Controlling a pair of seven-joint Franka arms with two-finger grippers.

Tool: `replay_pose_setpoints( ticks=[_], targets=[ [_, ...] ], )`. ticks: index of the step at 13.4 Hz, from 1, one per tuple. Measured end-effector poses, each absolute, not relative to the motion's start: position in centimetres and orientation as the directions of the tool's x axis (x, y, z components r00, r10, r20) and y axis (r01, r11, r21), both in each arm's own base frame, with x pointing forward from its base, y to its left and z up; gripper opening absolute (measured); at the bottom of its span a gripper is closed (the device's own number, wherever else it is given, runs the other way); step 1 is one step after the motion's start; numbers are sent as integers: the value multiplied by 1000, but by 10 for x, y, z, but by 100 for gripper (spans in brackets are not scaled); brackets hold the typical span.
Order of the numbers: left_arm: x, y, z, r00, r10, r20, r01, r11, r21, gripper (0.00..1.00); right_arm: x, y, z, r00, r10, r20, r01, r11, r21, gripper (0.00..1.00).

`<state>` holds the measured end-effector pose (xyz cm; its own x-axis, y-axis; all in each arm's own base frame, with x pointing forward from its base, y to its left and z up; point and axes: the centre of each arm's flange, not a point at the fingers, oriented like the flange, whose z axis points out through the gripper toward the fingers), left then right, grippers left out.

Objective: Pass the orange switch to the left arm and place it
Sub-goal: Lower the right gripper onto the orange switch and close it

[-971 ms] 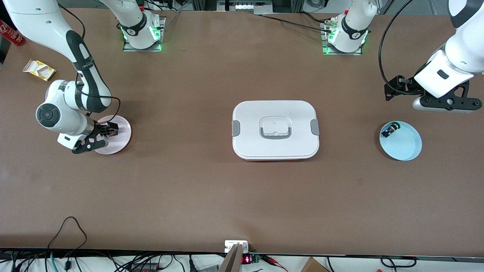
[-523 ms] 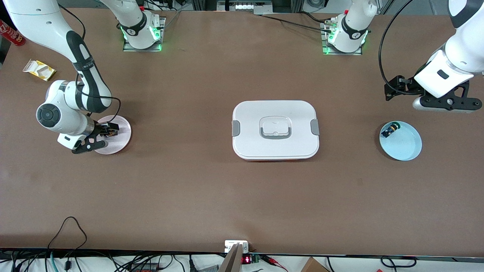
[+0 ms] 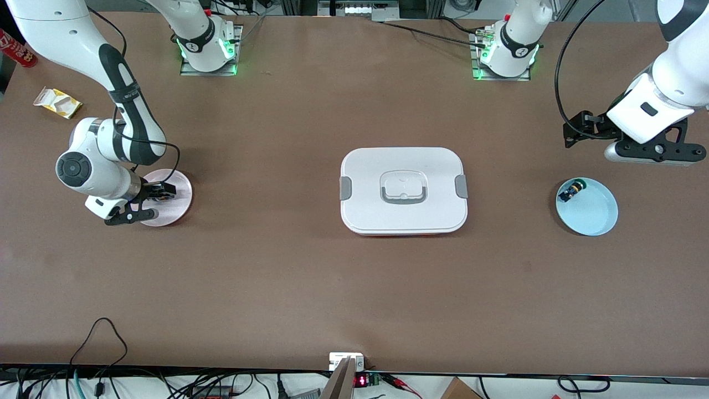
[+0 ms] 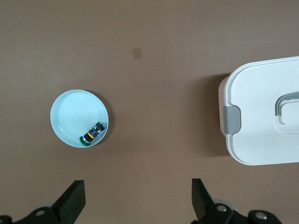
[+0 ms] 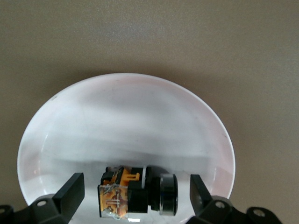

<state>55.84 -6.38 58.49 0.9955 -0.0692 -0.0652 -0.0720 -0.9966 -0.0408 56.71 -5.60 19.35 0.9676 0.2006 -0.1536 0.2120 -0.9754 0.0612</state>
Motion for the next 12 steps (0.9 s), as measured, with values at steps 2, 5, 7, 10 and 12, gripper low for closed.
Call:
replay_pose_setpoints(
  ticks=[2, 5, 7, 10, 12],
  targets=[
    [558, -64, 585, 995, -69, -65, -72, -997, -41, 100, 567, -56, 193, 967, 200, -156, 212, -975, 61, 100],
    [558, -64, 585, 995, -69, -65, -72, -997, -41, 100, 565, -56, 191, 966, 200, -162, 212, -976, 59, 100],
    [558, -64, 585, 995, -69, -65, -72, -997, -41, 100, 561, -56, 187, 965, 200, -172, 212, -976, 56, 100],
    [558, -64, 585, 995, -69, -65, -72, -997, -41, 100, 556, -56, 181, 962, 199, -185, 212, -976, 52, 100],
    [558, -64, 585, 995, -69, -65, -72, -997, -41, 100, 554, -63, 180, 963, 193, -190, 206, -977, 50, 96]
  ],
)
